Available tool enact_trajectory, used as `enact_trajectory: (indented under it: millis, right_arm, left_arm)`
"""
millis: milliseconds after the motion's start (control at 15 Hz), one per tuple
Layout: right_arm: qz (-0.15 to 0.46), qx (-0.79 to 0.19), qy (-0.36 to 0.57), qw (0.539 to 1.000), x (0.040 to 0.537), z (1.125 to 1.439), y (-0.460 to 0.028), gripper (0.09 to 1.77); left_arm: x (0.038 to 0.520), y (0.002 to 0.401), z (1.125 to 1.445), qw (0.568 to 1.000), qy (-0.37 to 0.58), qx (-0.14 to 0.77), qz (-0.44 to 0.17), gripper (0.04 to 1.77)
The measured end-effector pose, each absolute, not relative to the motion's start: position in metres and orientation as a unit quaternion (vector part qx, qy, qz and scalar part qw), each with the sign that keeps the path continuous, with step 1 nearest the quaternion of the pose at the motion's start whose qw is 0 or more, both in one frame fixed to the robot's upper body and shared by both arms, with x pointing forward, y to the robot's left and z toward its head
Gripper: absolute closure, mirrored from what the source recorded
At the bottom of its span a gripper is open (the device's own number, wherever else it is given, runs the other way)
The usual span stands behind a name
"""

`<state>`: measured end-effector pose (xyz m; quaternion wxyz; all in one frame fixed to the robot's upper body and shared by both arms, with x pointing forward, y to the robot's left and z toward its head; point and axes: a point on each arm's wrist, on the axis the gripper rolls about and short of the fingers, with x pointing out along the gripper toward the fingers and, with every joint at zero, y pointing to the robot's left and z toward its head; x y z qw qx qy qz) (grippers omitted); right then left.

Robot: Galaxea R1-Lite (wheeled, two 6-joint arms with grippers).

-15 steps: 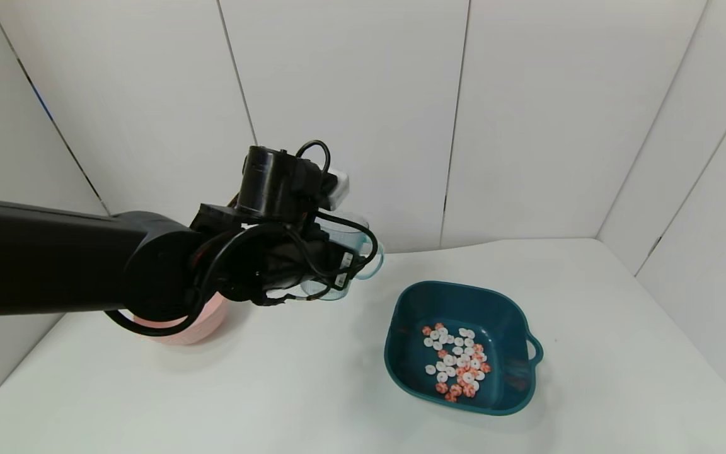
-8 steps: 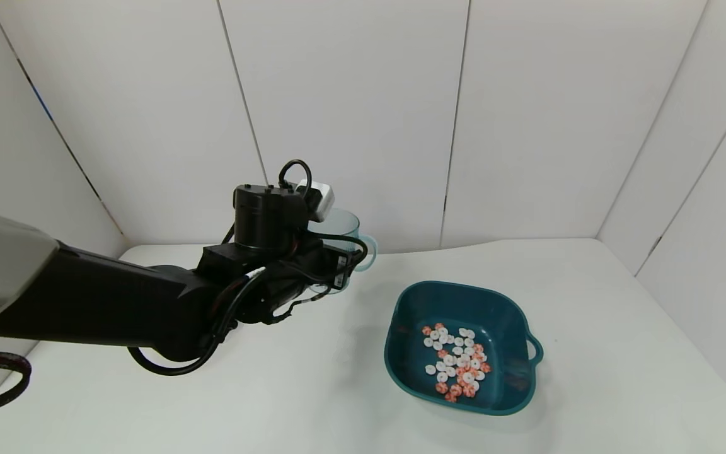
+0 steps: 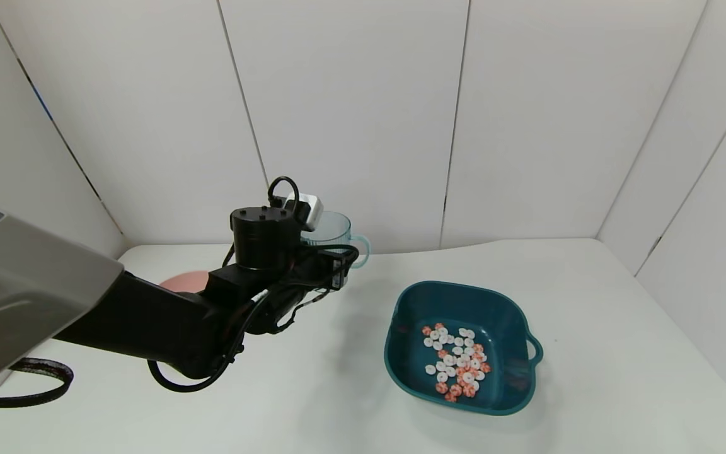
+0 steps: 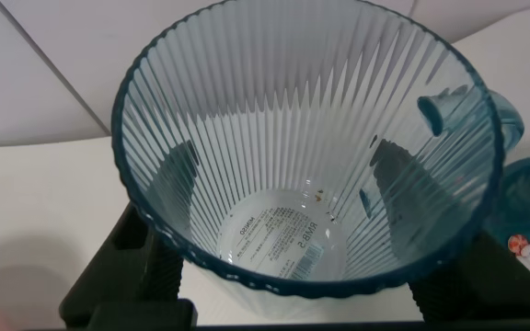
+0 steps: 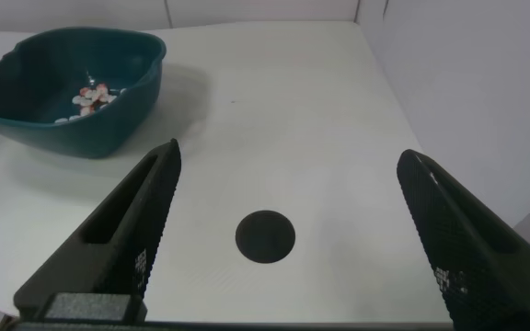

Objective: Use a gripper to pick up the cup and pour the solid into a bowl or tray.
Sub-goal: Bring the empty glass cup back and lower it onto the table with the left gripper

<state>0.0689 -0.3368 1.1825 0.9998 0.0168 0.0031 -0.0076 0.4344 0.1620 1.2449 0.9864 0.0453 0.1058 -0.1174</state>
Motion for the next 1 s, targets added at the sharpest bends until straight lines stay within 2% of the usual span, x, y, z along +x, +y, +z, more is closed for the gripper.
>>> enact_trajectory:
  millis: [200,533,667,1000]
  right_arm:
    - [-0.008,0.017,0.003,1.0,0.069,1.182,-0.337,0.15]
    - [-0.007,0.017,0.003,1.0,0.069,1.182,-0.337,0.15]
    - [-0.007,0.017,0.003,1.0,0.069,1.182,-0.337,0.15]
    - [-0.007,0.016,0.004,1.0,0.069,1.182,-0.337,0.15]
  left_arm:
    - [0.432,0.164,1.23,0.985,0.125,0.041,-0.115,0.49]
    - [0.437,0.164,1.22,0.994,0.035,-0.007,-0.102,0.49]
    - [0.439,0.167,1.203,0.995,0.059,0.013,-0.075,0.49]
    - [0.442,0.172,1.181,0.994,0.085,0.022,-0.065,0.49]
